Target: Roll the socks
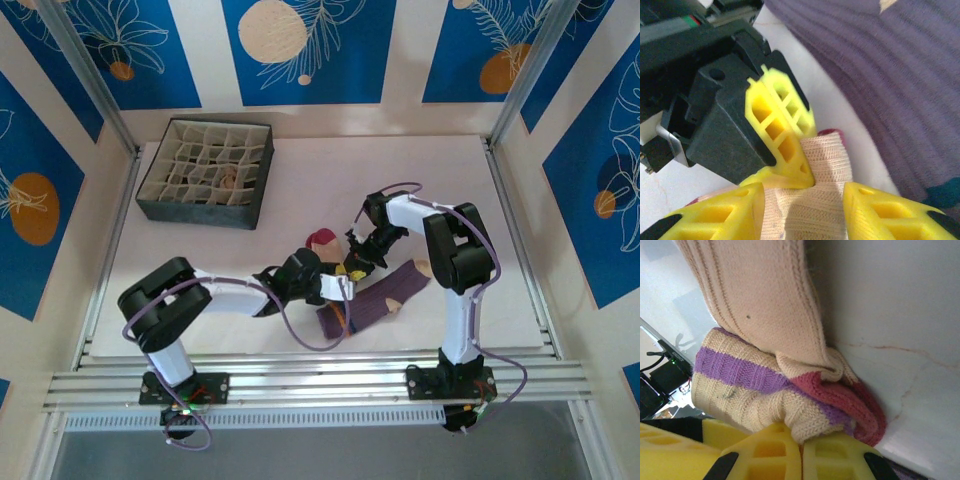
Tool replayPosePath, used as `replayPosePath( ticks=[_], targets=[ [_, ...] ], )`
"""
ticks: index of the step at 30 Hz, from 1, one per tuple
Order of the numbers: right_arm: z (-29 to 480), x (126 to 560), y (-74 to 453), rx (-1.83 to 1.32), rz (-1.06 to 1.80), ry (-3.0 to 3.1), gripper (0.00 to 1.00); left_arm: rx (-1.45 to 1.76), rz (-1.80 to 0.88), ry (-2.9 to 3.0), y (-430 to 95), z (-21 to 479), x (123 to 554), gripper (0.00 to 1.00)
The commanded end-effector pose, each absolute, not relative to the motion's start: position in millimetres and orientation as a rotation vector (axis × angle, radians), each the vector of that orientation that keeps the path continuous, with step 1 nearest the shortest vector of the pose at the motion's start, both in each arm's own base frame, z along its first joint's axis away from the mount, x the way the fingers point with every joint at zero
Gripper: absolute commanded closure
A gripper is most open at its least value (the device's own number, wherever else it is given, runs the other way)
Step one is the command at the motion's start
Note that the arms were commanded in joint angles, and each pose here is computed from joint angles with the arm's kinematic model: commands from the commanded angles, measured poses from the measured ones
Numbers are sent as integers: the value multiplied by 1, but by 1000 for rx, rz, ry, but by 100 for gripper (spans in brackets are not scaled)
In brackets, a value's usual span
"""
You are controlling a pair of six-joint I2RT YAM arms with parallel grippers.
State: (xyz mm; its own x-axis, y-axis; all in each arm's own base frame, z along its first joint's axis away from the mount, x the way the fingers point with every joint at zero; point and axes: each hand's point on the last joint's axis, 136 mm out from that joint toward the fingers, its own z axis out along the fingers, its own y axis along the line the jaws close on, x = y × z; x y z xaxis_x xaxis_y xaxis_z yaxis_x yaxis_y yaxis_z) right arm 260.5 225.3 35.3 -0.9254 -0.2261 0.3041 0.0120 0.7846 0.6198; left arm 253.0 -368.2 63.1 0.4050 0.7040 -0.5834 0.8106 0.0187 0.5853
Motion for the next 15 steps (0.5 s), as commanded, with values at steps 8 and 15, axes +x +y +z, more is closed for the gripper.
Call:
replayPosePath(
  ticks=[8,15],
  targets=[
    [11,245,204,138,-734,-2580,100,1771,-57,1348,-364,36,258,71],
    [16,244,206,167,-775,-2593,99,1788,-83,1485,-360,14,259,87]
  ],
)
